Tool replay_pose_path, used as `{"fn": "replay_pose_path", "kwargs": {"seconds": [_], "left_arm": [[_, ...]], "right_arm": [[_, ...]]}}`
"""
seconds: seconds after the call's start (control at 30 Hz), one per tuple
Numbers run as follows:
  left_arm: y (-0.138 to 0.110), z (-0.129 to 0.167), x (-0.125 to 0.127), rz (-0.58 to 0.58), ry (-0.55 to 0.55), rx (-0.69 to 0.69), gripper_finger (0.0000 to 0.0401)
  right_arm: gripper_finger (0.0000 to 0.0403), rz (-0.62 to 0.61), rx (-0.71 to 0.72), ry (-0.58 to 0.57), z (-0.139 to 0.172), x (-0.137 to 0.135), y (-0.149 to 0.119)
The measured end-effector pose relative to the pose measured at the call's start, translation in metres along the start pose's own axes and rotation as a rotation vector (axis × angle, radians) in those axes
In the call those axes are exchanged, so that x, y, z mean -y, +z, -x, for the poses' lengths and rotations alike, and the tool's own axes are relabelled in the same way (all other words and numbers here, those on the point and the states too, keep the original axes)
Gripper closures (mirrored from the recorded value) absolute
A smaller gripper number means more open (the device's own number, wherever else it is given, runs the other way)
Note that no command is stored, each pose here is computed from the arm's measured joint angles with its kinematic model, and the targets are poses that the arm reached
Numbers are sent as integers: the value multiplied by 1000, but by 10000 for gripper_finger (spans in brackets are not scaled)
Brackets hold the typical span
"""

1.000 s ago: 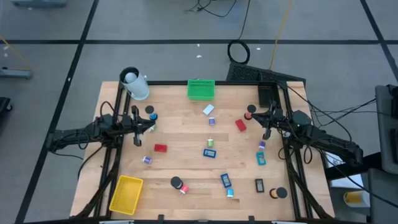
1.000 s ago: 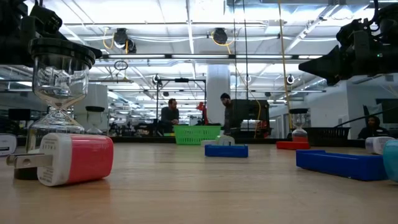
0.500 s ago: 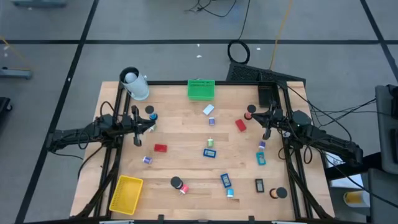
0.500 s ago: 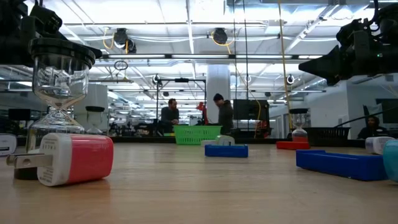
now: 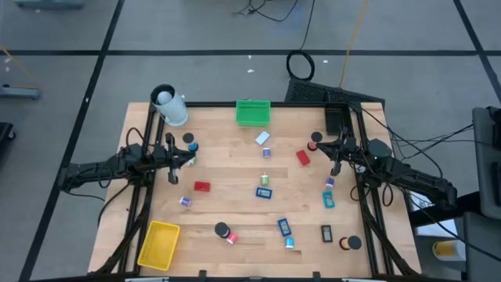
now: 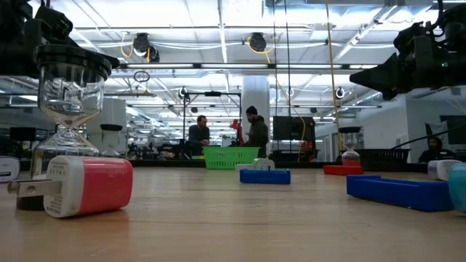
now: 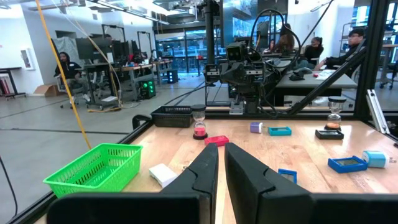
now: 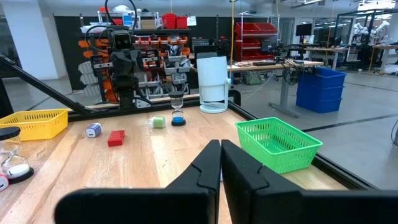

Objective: Pick & Place Office items

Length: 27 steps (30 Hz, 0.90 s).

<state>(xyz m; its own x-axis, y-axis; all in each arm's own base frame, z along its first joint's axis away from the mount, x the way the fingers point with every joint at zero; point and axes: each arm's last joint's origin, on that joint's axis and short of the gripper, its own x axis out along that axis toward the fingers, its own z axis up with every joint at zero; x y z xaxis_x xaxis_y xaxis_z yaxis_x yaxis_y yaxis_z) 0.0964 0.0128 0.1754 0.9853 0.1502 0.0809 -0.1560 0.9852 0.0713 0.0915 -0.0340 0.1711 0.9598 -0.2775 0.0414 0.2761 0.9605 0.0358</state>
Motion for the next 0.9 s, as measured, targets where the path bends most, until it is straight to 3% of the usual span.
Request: {"fn": "replay_pose_path", "kwargs": {"seconds": [0.9], "left_arm": [[0,0,0,0,0,1,364]], "right_arm": [[394,6,90,11,0,-1,9]]}}
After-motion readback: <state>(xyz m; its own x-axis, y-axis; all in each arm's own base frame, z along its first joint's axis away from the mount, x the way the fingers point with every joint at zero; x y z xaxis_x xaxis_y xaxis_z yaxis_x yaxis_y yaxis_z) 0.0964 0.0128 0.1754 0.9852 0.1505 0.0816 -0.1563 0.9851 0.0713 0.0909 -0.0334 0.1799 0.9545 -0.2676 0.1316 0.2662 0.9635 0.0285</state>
